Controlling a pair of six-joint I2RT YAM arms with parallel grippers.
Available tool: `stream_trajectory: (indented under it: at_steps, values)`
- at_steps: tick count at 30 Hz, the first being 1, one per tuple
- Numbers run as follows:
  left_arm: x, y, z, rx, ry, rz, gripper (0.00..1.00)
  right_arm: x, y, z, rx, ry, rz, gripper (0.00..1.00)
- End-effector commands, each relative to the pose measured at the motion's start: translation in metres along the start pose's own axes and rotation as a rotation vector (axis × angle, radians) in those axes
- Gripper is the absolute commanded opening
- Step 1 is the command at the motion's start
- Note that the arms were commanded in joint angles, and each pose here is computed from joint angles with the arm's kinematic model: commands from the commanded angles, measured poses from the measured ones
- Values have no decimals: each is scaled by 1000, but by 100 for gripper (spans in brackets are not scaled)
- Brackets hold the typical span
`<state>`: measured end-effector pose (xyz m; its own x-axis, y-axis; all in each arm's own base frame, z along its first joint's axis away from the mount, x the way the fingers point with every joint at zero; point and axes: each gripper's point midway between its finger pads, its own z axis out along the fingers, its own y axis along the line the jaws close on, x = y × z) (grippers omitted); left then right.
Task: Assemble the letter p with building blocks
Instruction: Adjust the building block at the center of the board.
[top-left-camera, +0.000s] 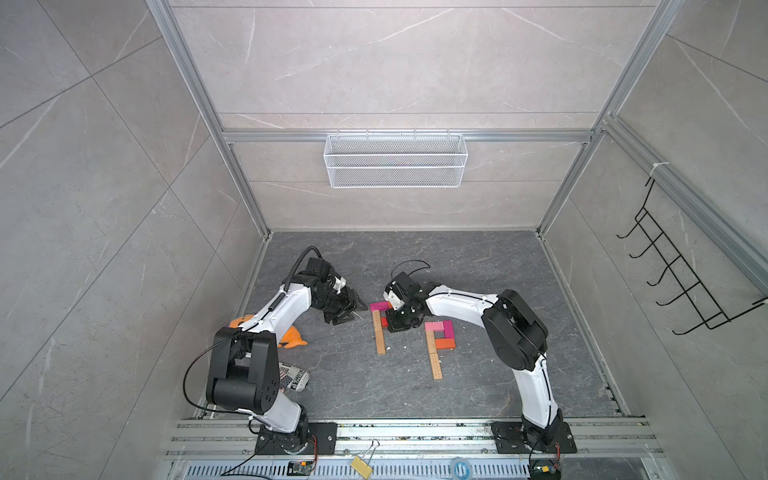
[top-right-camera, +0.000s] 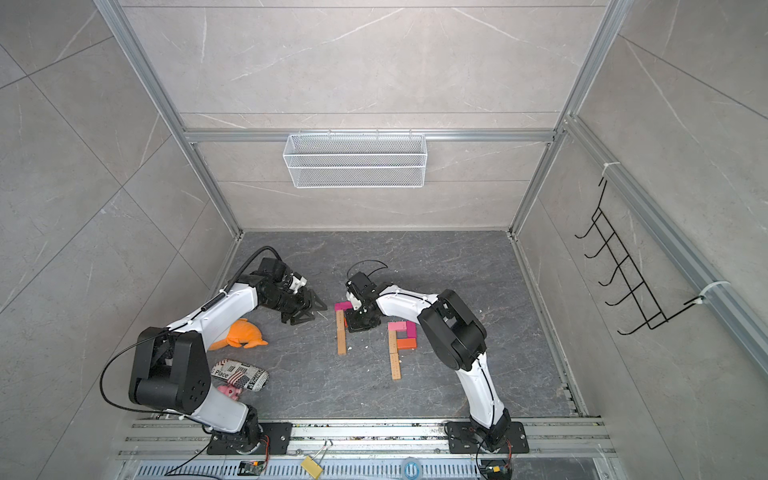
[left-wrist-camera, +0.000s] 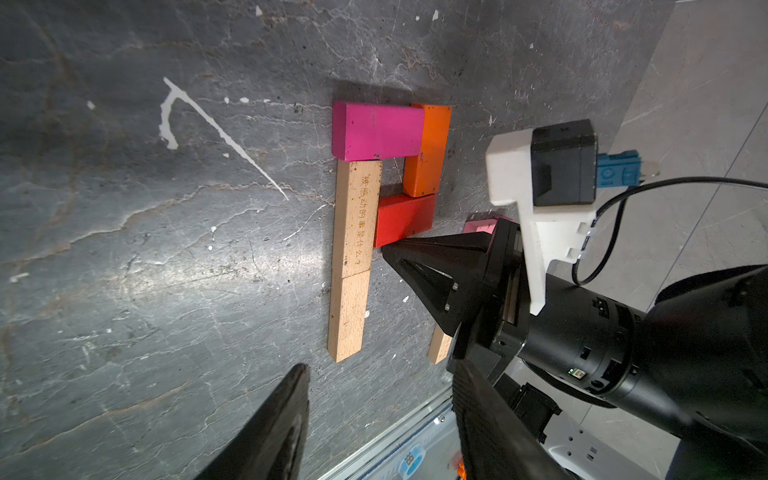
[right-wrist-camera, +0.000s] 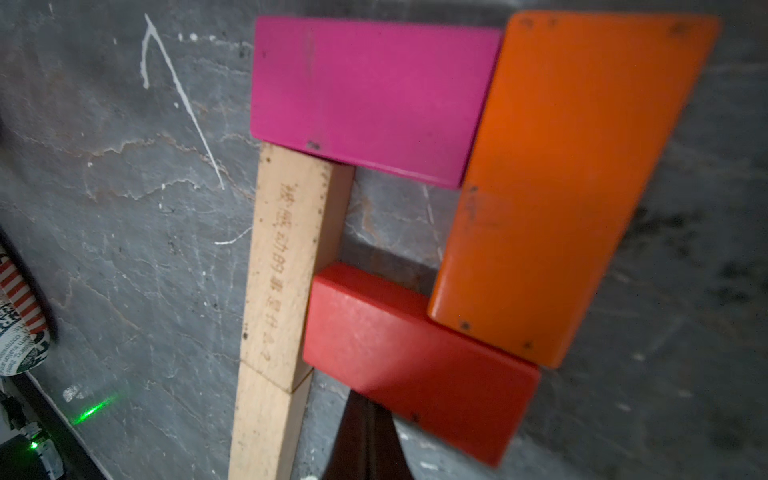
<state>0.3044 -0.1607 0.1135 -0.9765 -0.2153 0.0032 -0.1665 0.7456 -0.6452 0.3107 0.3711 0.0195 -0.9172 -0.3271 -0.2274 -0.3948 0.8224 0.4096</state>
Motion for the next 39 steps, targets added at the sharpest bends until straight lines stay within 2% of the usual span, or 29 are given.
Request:
stream_trajectory:
  at_steps: [1,9,13,17,22,24,25,28,30,31,34,35,37,39]
  values:
    - [-4,-6,-3,20,0,21,59,5,-1,11,8,30,18,3]
    - [-5,-6,-3,18,1,21,58,6,1,10,0,32,18,3]
    - [-5,-9,-6,24,-8,31,58,1,10,-6,-20,1,8,3]
    - [-10,-21,-22,37,-78,89,58,-14,29,-40,-59,-69,-13,4]
    - [-17,-34,-58,24,-266,151,58,-43,31,-113,-1,-250,-30,6]
    - [-22,-31,-79,-17,-398,156,58,-54,7,-148,80,-345,10,14]
    - [-24,-30,-88,-27,-459,157,58,-56,-7,-161,105,-383,40,23]
    - [-31,-21,-121,-88,-669,153,59,-61,-59,-209,155,-524,161,60]
    - [-37,-8,-139,-148,-794,124,60,-56,-91,-237,211,-599,223,95]
    - [-39,3,-147,-196,-854,95,61,-52,-109,-250,268,-641,252,100]
    - [-48,36,-161,-346,-992,53,67,-34,-145,-281,409,-754,291,100]
    - [-50,51,-163,-402,-1038,29,72,-26,-156,-288,450,-797,305,100]
    - [-51,79,-162,-497,-1101,-18,98,-12,-176,-297,497,-847,349,100]
    - [-51,105,-159,-608,-1130,-57,100,2,-199,-301,555,-877,410,100]
